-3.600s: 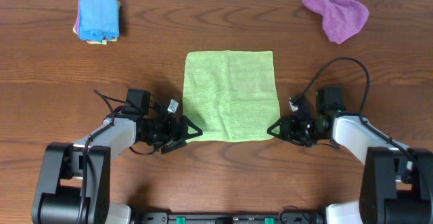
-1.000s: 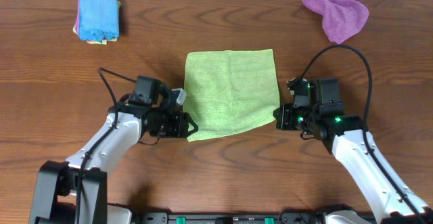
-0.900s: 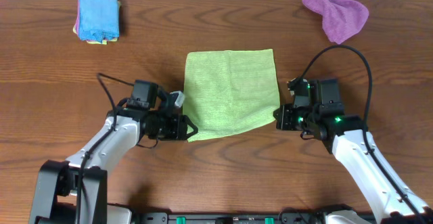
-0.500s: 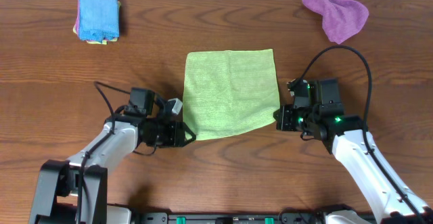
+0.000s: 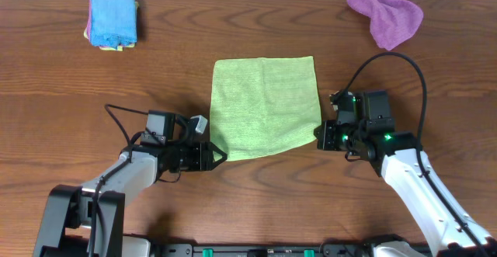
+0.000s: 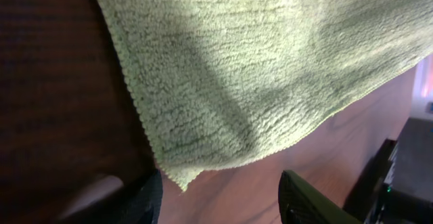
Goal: Fold the cloth
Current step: 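Lift the bottom corners with both grippers, holding the cloth edge raised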
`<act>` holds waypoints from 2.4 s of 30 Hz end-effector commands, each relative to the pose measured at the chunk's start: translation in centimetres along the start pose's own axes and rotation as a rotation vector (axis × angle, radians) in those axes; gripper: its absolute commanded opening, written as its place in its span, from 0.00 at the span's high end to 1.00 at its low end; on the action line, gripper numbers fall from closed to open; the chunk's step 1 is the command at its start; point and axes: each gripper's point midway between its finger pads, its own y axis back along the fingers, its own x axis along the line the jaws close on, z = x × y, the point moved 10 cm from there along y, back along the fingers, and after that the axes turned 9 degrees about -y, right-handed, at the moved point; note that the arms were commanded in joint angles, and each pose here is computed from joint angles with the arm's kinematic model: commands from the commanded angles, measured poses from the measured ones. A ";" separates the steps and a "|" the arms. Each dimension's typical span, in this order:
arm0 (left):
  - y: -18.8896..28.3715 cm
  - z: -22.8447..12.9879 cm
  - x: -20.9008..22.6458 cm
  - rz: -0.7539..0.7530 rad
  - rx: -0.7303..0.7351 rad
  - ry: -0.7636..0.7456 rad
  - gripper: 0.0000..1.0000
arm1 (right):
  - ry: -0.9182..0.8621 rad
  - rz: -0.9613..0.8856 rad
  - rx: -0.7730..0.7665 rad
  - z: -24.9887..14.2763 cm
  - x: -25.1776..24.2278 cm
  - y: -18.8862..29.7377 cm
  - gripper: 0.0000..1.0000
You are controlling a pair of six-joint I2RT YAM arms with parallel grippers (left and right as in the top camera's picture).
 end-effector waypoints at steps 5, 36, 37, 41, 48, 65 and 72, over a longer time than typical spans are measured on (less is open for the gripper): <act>-0.5 -1.1 0.5 0.018 -0.002 0.047 0.42 | -0.007 0.019 -0.006 0.4 0.5 0.2 0.98; -1.5 0.2 0.5 0.158 -0.094 0.086 0.41 | -0.022 0.033 0.001 0.3 0.6 0.2 0.98; -1.5 0.3 0.4 0.159 -0.106 0.078 0.41 | -0.022 0.032 0.001 0.3 0.6 0.2 0.98; -1.4 0.8 0.6 0.190 -0.141 0.060 0.38 | -0.022 0.039 0.004 0.3 0.7 0.2 0.98; -1.8 0.4 0.2 0.124 -0.101 0.088 0.36 | -0.022 0.039 0.004 0.3 0.7 0.2 0.98; -2.7 -1.4 -0.8 0.086 0.021 0.139 0.50 | -0.022 0.038 0.004 0.3 0.7 0.2 0.98; -2.7 -2.2 -0.5 0.115 0.062 0.159 0.50 | -0.021 0.039 0.004 0.3 0.7 0.2 0.98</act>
